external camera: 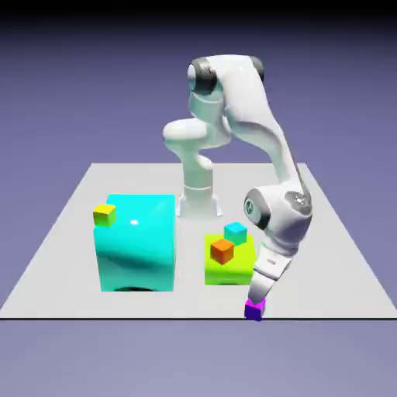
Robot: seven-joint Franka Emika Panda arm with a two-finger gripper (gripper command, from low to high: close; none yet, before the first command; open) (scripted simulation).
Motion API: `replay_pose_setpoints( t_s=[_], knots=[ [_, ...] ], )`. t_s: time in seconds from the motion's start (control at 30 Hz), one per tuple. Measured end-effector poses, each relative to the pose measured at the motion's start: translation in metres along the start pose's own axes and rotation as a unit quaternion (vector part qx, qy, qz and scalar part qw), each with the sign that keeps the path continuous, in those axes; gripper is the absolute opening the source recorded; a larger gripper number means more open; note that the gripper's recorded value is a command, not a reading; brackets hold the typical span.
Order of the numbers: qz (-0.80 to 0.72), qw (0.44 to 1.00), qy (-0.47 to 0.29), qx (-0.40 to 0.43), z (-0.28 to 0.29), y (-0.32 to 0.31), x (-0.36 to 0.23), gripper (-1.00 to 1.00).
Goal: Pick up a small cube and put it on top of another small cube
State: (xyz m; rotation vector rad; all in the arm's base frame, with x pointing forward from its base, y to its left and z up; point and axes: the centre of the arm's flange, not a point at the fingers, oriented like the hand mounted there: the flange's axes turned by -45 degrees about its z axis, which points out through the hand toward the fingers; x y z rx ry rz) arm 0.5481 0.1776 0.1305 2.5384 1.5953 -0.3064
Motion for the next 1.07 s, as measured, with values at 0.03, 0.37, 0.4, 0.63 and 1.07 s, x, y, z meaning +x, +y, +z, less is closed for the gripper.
replay_pose_setpoints(
  t_s=[0.03,0.37,0.4,0.63,1.07],
  knots=[
    [0.000,1.000,0.000,0.000,0.013,-0.001,0.000,-1.00],
    [0.120,0.992,0.009,0.033,-0.091,-0.006,-0.051,-1.00],
    [0.147,0.988,0.011,0.040,-0.098,-0.008,-0.062,-1.00],
    [0.330,0.940,0.010,0.086,-0.139,-0.033,-0.138,-1.00],
    [0.440,0.892,0.000,0.108,-0.088,-0.067,-0.174,1.00]
  ],
)
